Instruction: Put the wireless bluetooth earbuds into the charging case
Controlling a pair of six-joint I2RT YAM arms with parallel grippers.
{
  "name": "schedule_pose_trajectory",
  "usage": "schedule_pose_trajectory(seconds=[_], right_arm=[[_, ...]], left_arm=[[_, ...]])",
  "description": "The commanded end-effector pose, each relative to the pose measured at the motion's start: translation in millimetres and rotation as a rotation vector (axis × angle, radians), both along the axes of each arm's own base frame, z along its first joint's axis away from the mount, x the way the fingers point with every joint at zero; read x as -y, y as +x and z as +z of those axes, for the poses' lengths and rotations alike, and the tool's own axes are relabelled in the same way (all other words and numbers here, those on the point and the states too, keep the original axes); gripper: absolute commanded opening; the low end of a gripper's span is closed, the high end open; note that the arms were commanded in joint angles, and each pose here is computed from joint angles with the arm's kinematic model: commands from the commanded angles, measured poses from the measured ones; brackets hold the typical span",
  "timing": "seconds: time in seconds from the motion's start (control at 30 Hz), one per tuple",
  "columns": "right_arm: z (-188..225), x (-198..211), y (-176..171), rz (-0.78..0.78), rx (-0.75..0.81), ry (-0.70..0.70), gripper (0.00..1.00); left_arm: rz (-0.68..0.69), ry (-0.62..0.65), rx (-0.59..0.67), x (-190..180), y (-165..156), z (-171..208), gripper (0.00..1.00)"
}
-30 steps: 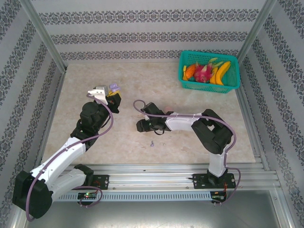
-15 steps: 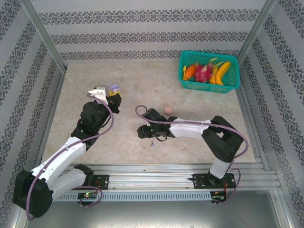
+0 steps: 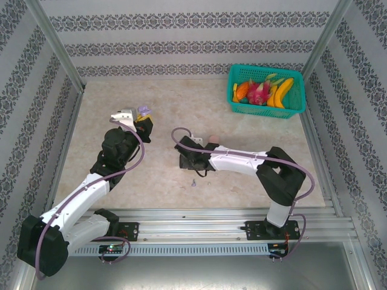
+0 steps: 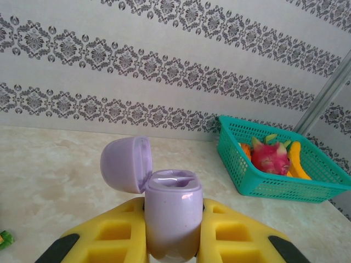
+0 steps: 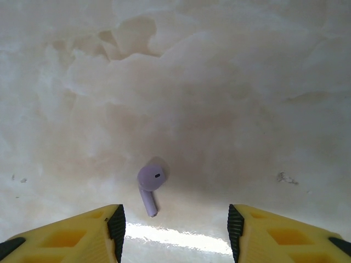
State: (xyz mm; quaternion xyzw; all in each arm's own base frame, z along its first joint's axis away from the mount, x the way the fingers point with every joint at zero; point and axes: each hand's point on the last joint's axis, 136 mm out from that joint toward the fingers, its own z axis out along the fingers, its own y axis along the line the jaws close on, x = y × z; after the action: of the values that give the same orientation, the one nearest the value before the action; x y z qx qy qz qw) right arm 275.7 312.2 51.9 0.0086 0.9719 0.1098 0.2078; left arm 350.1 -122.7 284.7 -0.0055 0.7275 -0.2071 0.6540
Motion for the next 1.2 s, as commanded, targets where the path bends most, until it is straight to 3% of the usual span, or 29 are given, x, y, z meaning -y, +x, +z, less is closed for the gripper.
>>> schedule_pose_trajectory(seconds=[0.0, 0.7, 1.17], right_arm=[[-4.9, 5.5, 0.7, -0.078, -0.003, -0.071, 0.53], [-28.4, -14.7, 5.1, -0.122, -0.051, -0.147, 0.48], [-44.7, -13.7, 5.5, -0.125, -0.066, -0.205, 0.37]], left_arm=[[0.008, -0.017, 0.052, -5.6, 2.4, 11.3, 0.00], [0.019, -0.068, 0.055, -19.4, 3.2, 6.3, 0.00], [0.026, -0.080, 0.053, -22.4, 1.4, 3.2, 0.00]])
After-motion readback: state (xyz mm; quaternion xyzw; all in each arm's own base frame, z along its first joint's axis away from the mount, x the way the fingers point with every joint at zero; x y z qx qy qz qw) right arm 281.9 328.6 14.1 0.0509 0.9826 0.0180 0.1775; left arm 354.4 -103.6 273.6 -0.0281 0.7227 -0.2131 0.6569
